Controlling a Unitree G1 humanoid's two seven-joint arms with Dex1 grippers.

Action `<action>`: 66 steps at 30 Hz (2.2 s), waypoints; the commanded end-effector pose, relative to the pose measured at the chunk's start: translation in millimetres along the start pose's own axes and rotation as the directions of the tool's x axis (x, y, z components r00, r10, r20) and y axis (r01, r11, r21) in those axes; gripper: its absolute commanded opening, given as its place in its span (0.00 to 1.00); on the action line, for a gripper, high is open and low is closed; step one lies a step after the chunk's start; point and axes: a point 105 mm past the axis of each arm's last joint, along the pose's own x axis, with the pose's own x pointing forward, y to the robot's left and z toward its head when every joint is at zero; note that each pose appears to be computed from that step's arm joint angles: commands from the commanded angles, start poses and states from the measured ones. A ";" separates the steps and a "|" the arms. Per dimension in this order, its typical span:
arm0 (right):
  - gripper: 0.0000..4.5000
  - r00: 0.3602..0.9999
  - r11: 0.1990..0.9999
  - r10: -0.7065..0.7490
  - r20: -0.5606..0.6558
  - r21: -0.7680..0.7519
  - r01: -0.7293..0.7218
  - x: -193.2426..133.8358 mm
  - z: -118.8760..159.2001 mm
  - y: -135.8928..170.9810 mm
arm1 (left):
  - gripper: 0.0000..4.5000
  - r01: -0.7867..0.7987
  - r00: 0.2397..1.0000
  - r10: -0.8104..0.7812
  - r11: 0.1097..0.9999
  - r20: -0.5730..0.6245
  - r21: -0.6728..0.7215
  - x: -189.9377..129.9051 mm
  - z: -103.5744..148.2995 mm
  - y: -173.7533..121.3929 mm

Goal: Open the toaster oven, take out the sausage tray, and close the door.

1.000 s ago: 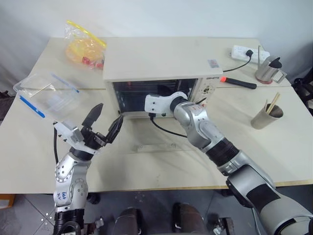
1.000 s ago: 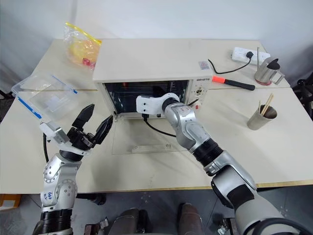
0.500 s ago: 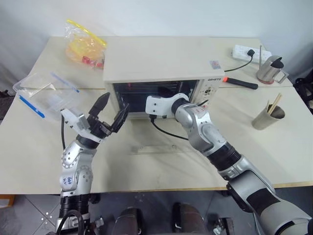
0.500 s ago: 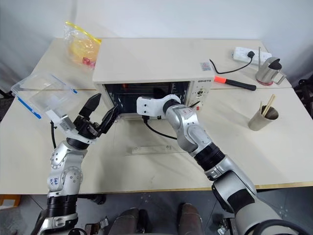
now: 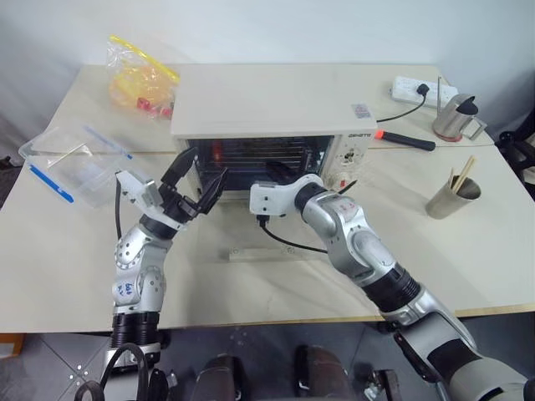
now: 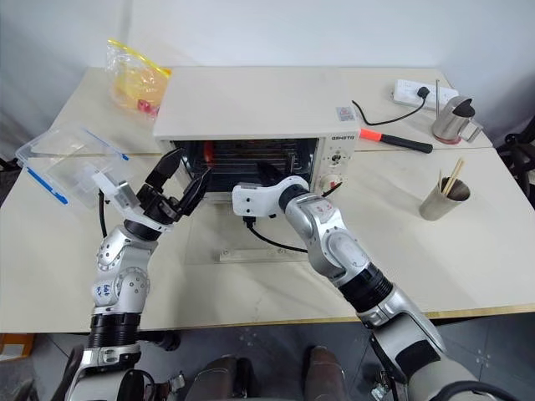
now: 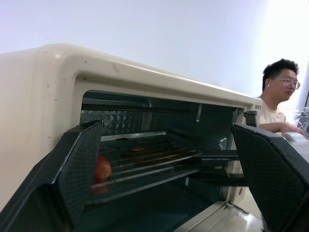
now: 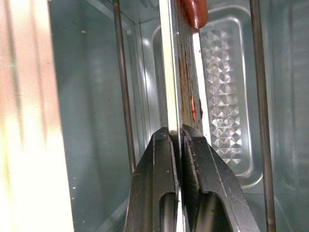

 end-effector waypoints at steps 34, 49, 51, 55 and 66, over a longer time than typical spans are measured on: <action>0.00 0.993 0.992 -0.080 0.082 -0.092 0.087 -63.2 4.8 -16.8 | 1.00 0.092 0.989 -0.090 0.996 -0.120 0.007 -15.1 21.5 29.7; 0.00 0.987 0.991 -0.062 0.150 -0.111 0.079 -94.7 10.2 -13.1 | 1.00 0.137 0.980 -0.135 0.991 -0.149 0.001 -15.4 24.5 38.8; 0.00 0.984 0.990 -0.068 0.166 -0.114 0.088 -100.1 9.3 -10.5 | 1.00 0.141 0.979 -0.140 0.990 -0.150 -0.004 -15.2 24.3 38.9; 0.00 0.981 0.989 -0.065 0.184 -0.119 0.088 -107.0 6.9 -6.2 | 1.00 0.147 0.975 -0.150 0.989 -0.162 -0.035 -19.1 25.2 39.2; 0.00 0.966 0.987 -0.097 0.240 -0.101 0.124 -113.6 9.5 -10.4 | 1.00 0.133 0.948 -0.195 0.960 -0.250 -0.247 -47.2 50.3 26.3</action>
